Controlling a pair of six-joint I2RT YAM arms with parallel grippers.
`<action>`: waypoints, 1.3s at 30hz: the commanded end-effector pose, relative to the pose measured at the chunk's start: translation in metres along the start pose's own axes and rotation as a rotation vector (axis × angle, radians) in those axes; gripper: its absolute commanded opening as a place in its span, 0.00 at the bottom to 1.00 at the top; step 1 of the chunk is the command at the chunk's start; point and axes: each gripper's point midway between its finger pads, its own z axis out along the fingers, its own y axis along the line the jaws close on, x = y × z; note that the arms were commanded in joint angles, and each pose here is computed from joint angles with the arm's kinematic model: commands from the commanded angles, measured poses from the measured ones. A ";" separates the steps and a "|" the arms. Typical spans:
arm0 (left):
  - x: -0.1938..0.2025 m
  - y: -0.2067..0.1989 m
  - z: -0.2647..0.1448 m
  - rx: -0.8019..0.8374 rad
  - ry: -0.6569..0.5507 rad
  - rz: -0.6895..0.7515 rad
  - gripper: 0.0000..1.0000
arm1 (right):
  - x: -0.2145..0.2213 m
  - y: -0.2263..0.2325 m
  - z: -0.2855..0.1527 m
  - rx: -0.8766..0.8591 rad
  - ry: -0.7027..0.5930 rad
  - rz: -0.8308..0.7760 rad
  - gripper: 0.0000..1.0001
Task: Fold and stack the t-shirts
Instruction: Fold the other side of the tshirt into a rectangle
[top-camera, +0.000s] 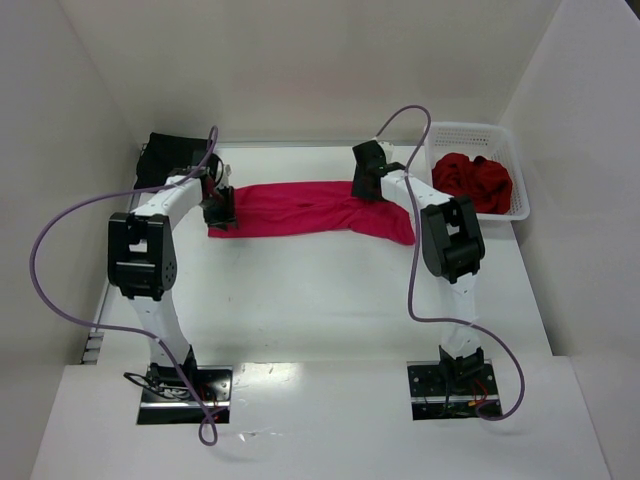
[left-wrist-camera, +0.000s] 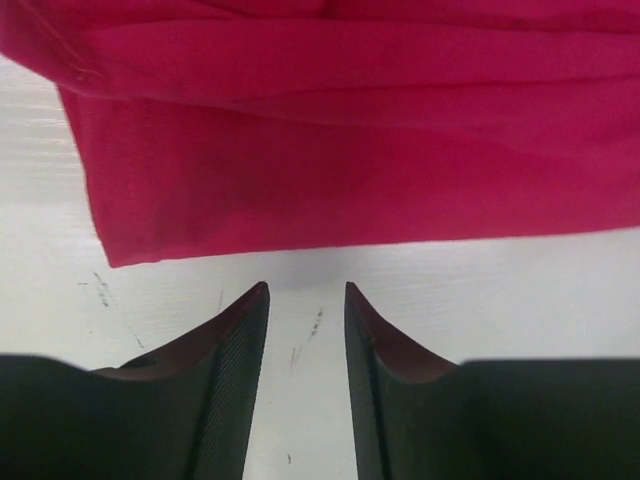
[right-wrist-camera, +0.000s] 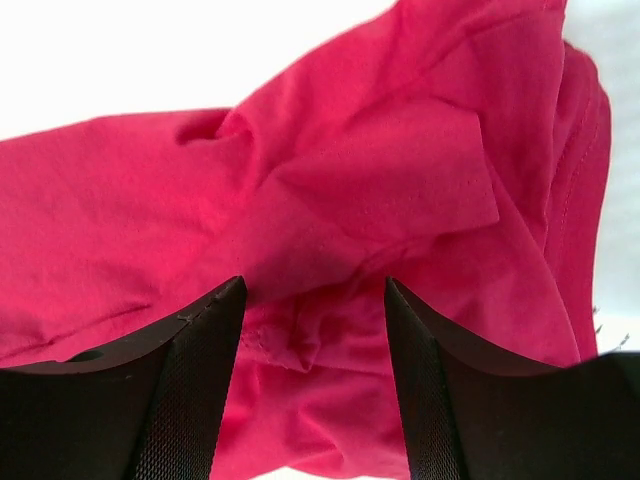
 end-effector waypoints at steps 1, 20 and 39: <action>-0.001 0.014 0.003 -0.084 0.014 -0.030 0.40 | -0.023 0.005 -0.026 -0.030 -0.060 0.055 0.64; 0.007 0.032 0.007 -0.173 0.036 -0.013 0.08 | -0.020 0.027 -0.019 -0.121 -0.045 0.137 0.25; 0.018 0.034 0.011 -0.169 0.066 0.003 0.05 | -0.097 0.057 -0.006 -0.157 -0.193 0.121 0.28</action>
